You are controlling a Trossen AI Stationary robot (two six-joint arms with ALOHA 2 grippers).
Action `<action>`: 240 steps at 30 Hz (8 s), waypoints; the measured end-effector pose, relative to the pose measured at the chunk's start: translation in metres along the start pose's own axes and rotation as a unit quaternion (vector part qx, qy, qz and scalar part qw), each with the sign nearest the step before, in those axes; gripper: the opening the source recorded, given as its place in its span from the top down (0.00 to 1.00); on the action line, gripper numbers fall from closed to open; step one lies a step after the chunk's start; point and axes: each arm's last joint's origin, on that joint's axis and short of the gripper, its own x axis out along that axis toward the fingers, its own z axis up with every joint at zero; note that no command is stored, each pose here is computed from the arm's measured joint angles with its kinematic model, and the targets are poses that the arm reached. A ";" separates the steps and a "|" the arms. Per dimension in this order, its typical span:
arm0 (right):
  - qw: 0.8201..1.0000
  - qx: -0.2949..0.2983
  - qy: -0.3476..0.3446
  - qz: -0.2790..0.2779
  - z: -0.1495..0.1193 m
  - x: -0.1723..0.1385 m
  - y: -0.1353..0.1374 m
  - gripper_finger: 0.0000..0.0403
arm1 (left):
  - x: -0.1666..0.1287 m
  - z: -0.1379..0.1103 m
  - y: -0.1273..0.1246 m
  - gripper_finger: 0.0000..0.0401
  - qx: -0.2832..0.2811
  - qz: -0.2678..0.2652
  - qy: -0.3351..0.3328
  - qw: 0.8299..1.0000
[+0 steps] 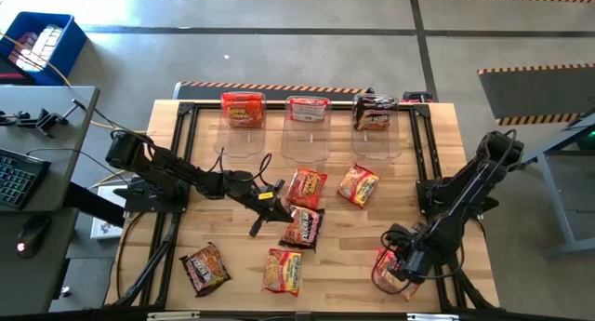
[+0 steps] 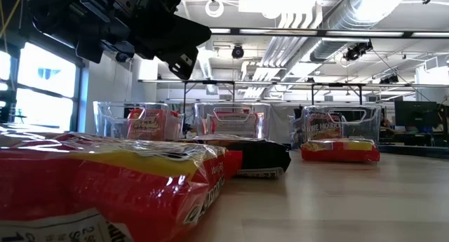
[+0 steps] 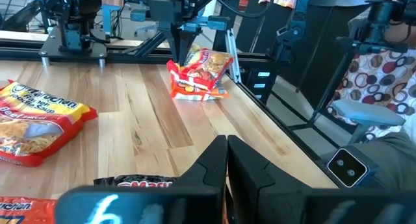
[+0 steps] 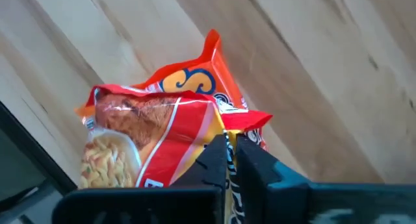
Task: Sort Maruchan noodles
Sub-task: Put the red noodle pack into the middle transparent bin
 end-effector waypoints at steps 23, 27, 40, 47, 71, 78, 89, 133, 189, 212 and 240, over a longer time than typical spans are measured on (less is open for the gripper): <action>0.959 -0.179 -0.215 0.055 0.088 -0.024 0.029 1.00 | 0.002 -0.001 -0.001 0.94 -0.027 0.059 -0.008 0.998; 0.955 -0.189 -0.222 0.059 0.098 -0.030 0.031 1.00 | 0.011 -0.004 -0.005 0.85 -0.041 0.059 -0.001 0.997; 0.994 -0.064 -0.087 0.016 0.060 -0.068 0.029 0.70 | 0.086 -0.010 0.002 0.67 -0.092 0.037 0.008 0.995; 0.989 0.063 -0.134 0.027 -0.001 -0.053 0.022 0.54 | 0.108 0.001 0.004 0.63 -0.147 -0.001 -0.007 0.989; 0.934 0.189 -0.269 0.144 -0.035 0.028 -0.027 0.29 | 0.145 -0.014 0.014 0.63 -0.227 -0.002 0.049 0.973; 0.920 0.161 -0.322 0.153 -0.030 0.027 -0.026 0.29 | 0.158 -0.019 0.017 0.73 -0.226 -0.011 0.048 0.973; 0.920 0.134 -0.335 0.152 -0.017 0.028 -0.017 0.29 | 0.185 -0.039 0.025 0.85 -0.224 -0.028 0.063 0.972; 0.911 -0.139 -0.385 0.054 0.040 0.028 0.005 1.00 | 0.140 0.036 0.040 0.59 -0.090 0.018 0.156 0.983; 0.946 -0.183 -0.264 0.035 0.059 -0.050 0.041 0.35 | 0.168 0.009 0.025 1.00 -0.066 -0.012 0.095 0.993; 0.970 -0.092 -0.226 -0.013 0.055 -0.072 0.031 0.32 | 0.148 0.053 0.066 1.00 -0.090 0.012 -0.027 0.996; 0.970 0.021 -0.229 -0.078 0.093 -0.046 0.029 0.32 | 0.137 0.070 0.078 1.00 -0.073 0.097 -0.066 0.990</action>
